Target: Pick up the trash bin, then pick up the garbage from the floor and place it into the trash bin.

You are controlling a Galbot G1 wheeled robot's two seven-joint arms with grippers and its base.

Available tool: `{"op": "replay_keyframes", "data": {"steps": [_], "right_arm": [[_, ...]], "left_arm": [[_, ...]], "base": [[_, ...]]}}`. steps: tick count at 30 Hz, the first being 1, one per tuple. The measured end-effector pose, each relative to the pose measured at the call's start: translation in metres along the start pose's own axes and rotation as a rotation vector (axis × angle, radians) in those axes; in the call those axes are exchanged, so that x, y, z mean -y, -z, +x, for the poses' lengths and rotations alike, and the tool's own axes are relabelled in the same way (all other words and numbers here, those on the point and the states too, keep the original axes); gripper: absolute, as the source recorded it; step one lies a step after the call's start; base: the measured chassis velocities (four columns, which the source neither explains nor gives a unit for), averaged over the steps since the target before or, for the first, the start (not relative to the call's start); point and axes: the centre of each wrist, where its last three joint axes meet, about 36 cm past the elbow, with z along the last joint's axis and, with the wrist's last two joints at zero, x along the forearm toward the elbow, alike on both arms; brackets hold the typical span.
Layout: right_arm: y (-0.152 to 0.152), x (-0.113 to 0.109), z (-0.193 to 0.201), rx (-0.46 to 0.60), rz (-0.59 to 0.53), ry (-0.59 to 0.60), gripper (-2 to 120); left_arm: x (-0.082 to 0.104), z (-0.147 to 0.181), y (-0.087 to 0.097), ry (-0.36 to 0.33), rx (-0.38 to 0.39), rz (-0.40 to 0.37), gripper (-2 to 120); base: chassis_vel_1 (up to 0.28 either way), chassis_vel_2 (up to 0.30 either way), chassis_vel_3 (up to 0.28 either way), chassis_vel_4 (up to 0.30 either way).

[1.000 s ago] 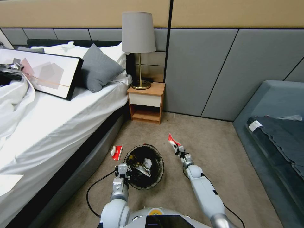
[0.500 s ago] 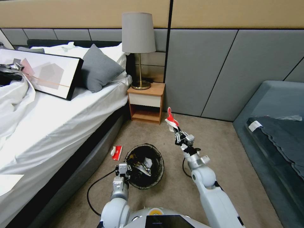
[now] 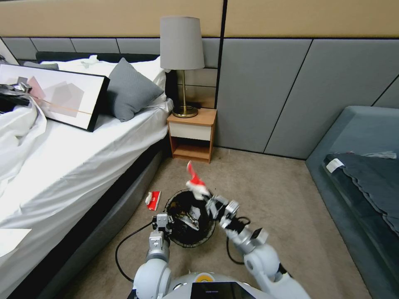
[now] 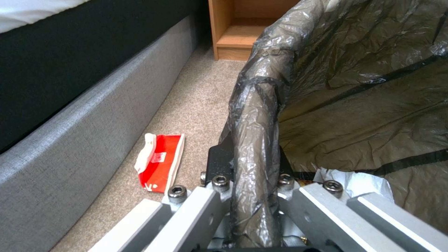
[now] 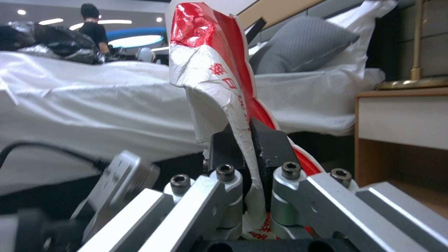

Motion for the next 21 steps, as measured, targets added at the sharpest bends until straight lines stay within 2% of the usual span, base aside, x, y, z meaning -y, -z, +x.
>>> {"op": "replay_keyframes", "data": {"steps": [7,21], "right_arm": [[-0.023,-0.009,0.005,-0.038,-0.007,0.009,0],[-0.056,0.002,0.022,-0.102,-0.006,-0.026,0]], "left_arm": [[0.001,0.001,0.0,-0.004,0.0,0.002,1],[0.001,0.002,0.002,-0.001,0.005,0.007,1]], "base": [[0.0,0.0,0.0,0.0],[0.0,0.0,0.0,0.0]]}}
